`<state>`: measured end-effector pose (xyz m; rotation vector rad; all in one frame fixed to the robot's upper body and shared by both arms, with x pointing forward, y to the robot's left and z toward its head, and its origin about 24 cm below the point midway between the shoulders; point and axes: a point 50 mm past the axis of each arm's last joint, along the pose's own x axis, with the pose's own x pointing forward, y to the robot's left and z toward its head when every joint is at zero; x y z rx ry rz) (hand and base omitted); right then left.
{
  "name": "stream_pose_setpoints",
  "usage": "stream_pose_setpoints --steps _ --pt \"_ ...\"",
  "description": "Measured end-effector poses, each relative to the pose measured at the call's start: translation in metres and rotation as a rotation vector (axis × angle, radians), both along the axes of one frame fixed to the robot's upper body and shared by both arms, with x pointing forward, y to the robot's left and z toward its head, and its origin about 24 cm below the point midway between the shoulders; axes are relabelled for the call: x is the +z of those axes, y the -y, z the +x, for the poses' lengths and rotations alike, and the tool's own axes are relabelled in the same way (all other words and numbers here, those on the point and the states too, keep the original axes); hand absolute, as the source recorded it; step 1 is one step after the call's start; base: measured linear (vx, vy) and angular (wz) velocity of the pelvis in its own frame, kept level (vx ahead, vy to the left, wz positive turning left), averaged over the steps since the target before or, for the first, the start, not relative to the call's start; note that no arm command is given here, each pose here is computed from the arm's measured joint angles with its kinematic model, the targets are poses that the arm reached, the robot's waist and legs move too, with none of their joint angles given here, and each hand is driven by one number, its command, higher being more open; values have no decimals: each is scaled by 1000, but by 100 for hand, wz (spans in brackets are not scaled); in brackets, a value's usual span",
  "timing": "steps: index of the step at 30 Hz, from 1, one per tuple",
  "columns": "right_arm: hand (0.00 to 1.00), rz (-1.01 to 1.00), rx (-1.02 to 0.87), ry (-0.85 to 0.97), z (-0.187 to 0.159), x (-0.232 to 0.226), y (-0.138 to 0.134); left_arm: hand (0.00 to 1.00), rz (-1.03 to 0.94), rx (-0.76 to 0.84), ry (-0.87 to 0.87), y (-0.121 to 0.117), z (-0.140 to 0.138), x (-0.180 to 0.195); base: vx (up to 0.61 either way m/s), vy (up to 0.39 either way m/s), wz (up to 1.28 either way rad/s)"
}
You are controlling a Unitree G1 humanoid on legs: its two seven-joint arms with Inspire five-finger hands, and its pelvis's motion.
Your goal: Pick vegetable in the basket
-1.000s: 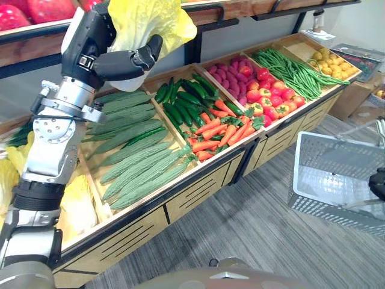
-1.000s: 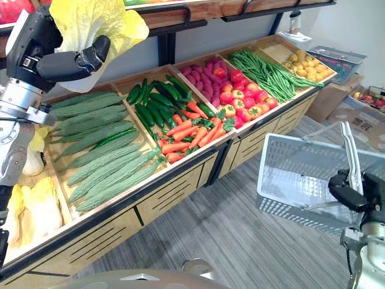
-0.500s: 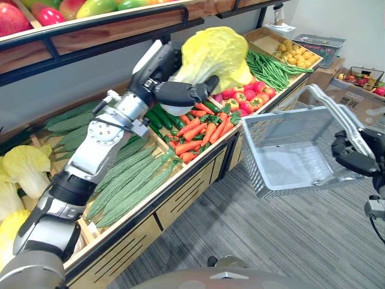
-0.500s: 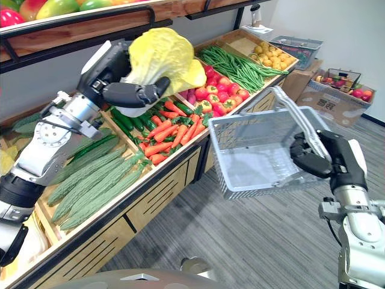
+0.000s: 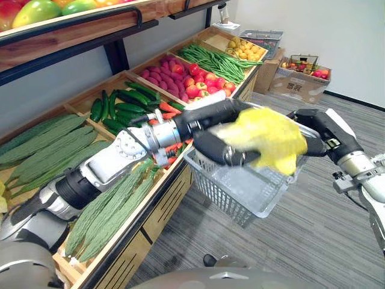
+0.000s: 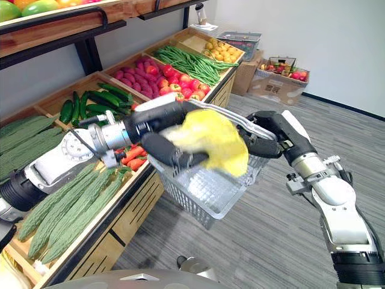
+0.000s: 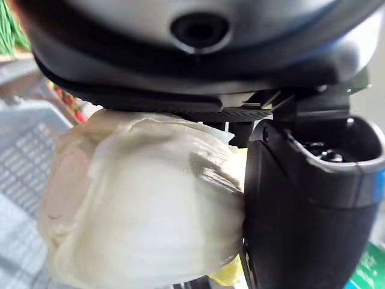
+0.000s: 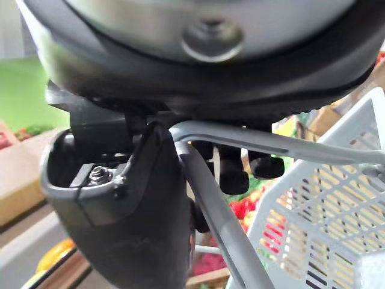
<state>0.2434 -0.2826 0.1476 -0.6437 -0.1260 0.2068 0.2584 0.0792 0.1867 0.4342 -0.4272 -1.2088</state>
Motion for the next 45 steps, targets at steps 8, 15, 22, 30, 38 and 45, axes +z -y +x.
stream_pose_setpoints --steps 8,15,22,30,38,45 --pt "0 -49 175 30 14 5 -33 0 70 -142 -117 -8 -17 -5 0 56 -16" --pt "0 -55 220 3 13 0 -39 0 47 -151 -266 -15 -26 -31 25 27 -6" --pt "0 -15 347 61 4 15 -60 0 73 -117 -280 -20 -25 -42 46 28 1" --pt "0 136 482 113 -12 34 -72 0 91 14 -293 -31 -9 -62 58 37 4" --pt "0 188 531 80 -21 33 -71 0 107 103 -119 -34 4 -58 55 32 1" --pt "0 219 514 43 -27 26 -65 0 120 164 37 -36 10 -50 50 33 11"
